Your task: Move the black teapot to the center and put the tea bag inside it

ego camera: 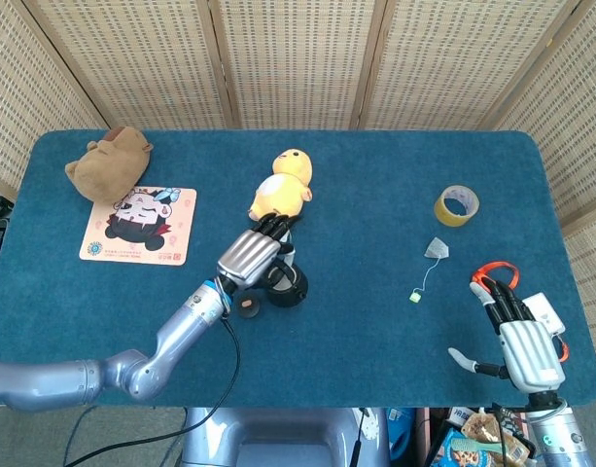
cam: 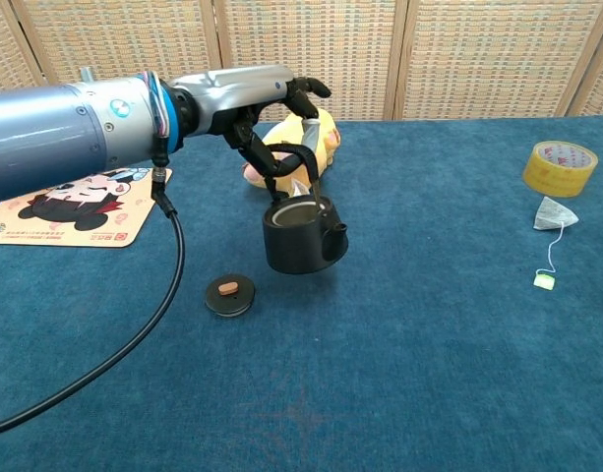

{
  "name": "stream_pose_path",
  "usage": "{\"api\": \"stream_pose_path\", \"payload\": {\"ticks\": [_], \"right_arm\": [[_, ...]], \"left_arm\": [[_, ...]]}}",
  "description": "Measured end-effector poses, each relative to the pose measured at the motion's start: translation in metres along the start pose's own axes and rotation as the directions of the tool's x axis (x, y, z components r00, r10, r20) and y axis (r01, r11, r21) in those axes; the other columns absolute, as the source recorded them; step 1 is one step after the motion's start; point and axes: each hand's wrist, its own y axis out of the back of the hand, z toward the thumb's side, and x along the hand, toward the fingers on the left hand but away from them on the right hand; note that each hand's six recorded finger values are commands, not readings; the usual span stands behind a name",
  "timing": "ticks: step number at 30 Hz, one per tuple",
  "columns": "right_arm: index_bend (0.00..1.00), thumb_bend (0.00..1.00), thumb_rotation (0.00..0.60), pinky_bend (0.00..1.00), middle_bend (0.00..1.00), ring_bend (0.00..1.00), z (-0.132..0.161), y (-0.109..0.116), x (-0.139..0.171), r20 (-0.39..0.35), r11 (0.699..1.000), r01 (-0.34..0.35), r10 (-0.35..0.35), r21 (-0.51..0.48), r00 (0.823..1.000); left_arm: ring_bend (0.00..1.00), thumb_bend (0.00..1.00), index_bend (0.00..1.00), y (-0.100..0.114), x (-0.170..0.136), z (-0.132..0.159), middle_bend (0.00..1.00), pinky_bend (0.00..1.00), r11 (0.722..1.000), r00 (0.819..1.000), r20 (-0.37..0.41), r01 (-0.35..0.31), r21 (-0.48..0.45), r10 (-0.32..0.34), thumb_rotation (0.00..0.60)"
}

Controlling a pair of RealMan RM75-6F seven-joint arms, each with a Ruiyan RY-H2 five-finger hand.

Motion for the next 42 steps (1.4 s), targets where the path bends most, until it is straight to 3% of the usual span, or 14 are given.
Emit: {"api": "stream_pose_path", "payload": {"ticks": [18,26,33,42], "right_arm": [[0.07,0.35,0.259,0.24,0.12,0.01,-0.003,-0.002,0.003,0.010,1.000,-0.003,0.003,-0.006,1.000],[0.07,0.35,0.256,0.24,0.12,0.01,-0.004,-0.002,0.004,0.012,1.000,-0.001,0.002,-0.006,1.000],[0.07,0.35,0.258,0.24,0.13,0.01,-0.005,-0.002,0.004,0.016,1.000,-0.002,0.002,-0.006,1.000],[0.07,0.35,0.253,0.24,0.13,0.01,-0.006,-0.002,0.005,0.019,1.000,-0.002,0.002,-0.006,1.000]], "left_arm": [[0.00,0.52,0.59,-0.024,0.006,0.018,0.00,0.00,0.996,0.999,0.017,0.040,0.077,-0.041,0.600],[0.00,0.52,0.45,-0.026,0.005,0.021,0.00,0.00,0.995,0.998,0.029,0.044,0.088,-0.047,0.600],[0.00,0.52,0.43,-0.031,0.005,0.025,0.00,0.00,0.994,0.998,0.038,0.051,0.099,-0.055,0.600],[0.00,0.51,0.22,-0.036,0.003,0.028,0.00,0.00,0.990,0.996,0.041,0.071,0.120,-0.076,0.600]]}}
